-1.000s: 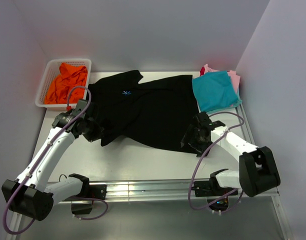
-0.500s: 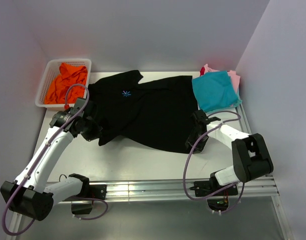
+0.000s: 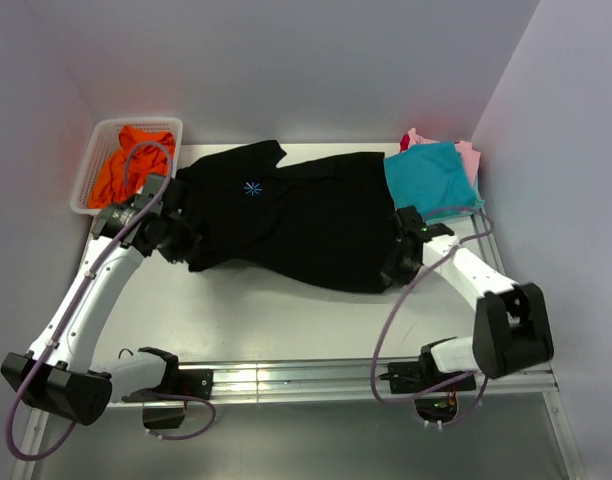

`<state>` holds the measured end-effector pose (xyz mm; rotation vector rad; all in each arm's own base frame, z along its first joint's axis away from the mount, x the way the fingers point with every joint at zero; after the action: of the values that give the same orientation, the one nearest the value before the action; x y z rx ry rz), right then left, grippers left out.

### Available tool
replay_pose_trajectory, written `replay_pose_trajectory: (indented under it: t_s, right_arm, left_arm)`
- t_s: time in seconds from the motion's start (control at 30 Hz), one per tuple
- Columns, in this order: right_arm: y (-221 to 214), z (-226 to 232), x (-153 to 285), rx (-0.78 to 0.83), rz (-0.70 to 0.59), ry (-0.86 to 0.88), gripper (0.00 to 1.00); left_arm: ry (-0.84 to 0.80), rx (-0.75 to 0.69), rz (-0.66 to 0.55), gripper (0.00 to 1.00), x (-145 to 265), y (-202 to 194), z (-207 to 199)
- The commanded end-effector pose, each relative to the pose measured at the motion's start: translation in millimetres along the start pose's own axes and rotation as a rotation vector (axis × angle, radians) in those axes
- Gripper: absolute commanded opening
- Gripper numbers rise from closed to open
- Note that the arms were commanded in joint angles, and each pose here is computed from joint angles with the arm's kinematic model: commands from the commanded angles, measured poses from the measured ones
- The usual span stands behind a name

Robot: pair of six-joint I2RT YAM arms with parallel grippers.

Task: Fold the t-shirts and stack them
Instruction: Flatten out the tshirt

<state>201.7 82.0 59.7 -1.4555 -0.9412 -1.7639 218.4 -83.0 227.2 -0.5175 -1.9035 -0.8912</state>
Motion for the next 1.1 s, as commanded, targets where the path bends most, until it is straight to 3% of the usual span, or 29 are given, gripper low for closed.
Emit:
replay_pose_trajectory:
  t_s: [0.0,0.2,0.27,0.5,0.73,0.87,1.07]
  right_arm:
    - [30,8,68,0.021,-0.181,0.049,0.0]
    - [47,12,220,0.05,-0.492,0.27,0.0]
    - [46,11,270,0.069,-0.608,0.369,0.0]
    - [7,-43,401,0.098,-0.993,0.577,0.0]
    - [-15,-83,442,0.071,-1.127,0.578,0.0]
    - [5,-67,441,0.063,-1.153,0.575,0.0]
    - [85,-9,414,0.049,-1.146,0.428,0.0]
  left_arm:
    - [-0.037,-0.041,-0.128,0.0,39,31,-8]
    - [-0.202,-0.081,-0.258,0.0,115,60,-27]
    - [-0.341,-0.109,-0.303,0.0,149,64,-36]
    - [-0.701,-0.198,-0.464,0.0,258,64,-40]
    - [-0.955,-0.257,-0.561,0.02,339,48,-26]
    - [-0.927,-0.259,-0.567,0.0,322,65,-51]
    - [-0.729,-0.204,-0.67,0.02,260,133,-115]
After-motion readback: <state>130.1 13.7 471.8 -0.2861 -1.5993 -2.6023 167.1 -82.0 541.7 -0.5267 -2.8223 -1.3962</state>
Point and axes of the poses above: each gripper's point midway between its finger pads, its own x axis back along the fingers, its own z axis along the line the jaws close on, y = z × x, the point moved 3 cm from there along x, back along the fingers, and after that the axes turned 2 degrees about x, right-handed, at the moved point
